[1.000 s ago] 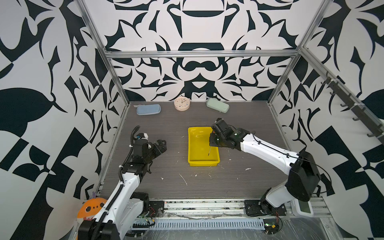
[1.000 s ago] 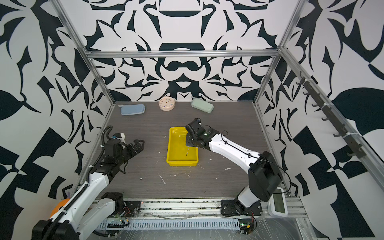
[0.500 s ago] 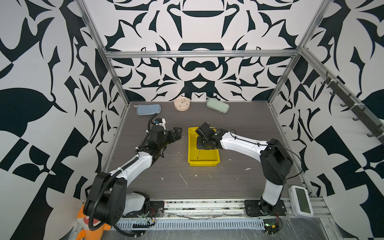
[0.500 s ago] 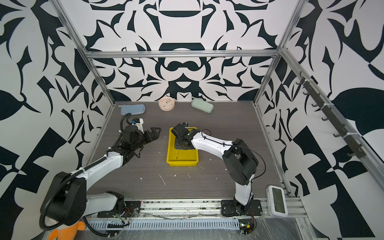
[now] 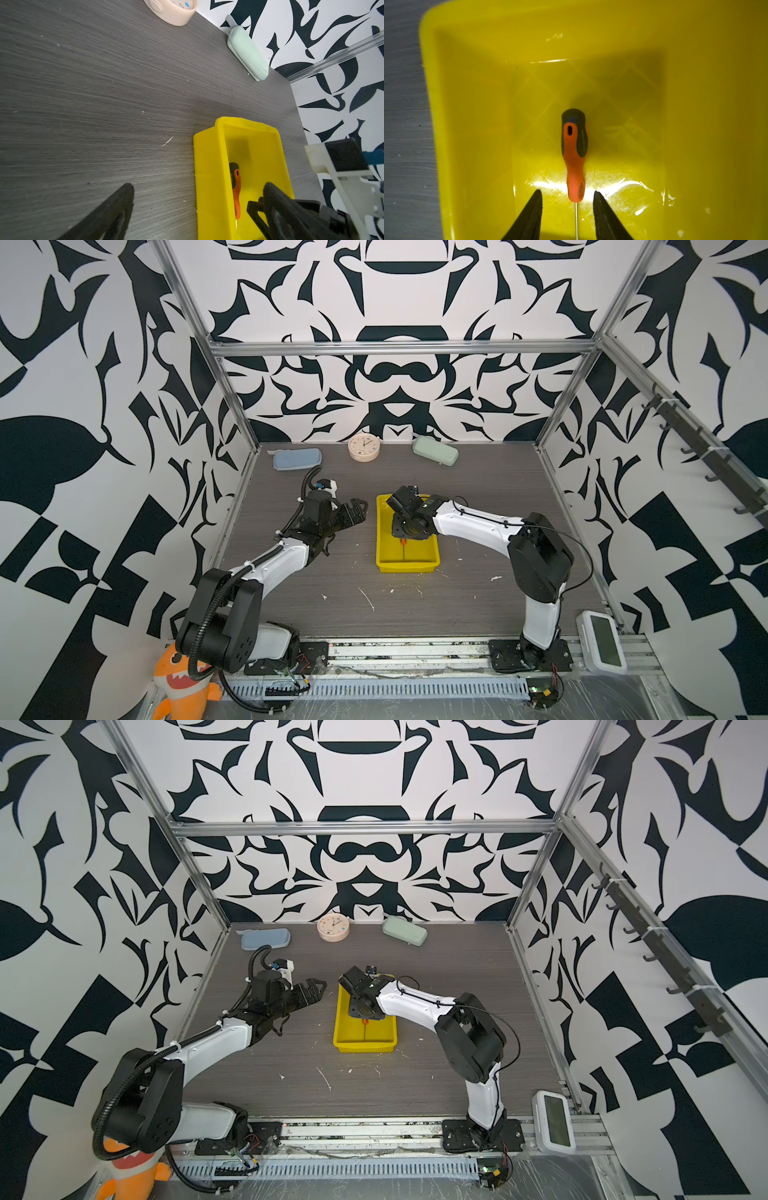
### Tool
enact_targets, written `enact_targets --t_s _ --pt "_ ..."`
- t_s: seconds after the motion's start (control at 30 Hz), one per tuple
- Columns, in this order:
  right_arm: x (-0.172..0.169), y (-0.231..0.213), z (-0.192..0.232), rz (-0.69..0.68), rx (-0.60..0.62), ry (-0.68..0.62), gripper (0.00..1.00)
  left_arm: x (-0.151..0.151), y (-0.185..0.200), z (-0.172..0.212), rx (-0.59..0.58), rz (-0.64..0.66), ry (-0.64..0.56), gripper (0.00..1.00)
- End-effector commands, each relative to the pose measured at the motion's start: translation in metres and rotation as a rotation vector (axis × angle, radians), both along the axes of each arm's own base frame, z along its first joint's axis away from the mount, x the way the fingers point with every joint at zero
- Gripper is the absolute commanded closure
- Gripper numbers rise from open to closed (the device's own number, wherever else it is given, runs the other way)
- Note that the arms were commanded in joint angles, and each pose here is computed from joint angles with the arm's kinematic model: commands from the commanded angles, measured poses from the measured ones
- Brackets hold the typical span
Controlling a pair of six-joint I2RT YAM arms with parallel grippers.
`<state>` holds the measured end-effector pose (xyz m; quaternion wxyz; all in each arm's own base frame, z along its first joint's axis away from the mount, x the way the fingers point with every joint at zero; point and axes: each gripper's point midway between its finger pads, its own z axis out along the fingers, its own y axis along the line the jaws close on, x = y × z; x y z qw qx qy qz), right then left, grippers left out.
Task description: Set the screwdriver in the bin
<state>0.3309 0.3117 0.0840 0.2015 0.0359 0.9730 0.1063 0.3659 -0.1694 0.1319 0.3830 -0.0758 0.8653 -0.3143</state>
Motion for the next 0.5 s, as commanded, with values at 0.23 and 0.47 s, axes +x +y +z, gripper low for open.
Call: enact_targets --t_s 0.23,0.47 --pt "0.015 -0.077 0.135 -0.013 -0.239 -0.418 0.4 0.009 0.01 -0.004 0.07 0.045 0.009 0.0" --pt "-0.006 -0.148 0.126 -0.007 -0.467 -0.651 0.0 0.01 0.006 -0.008 0.074 0.027 0.041 0.0"
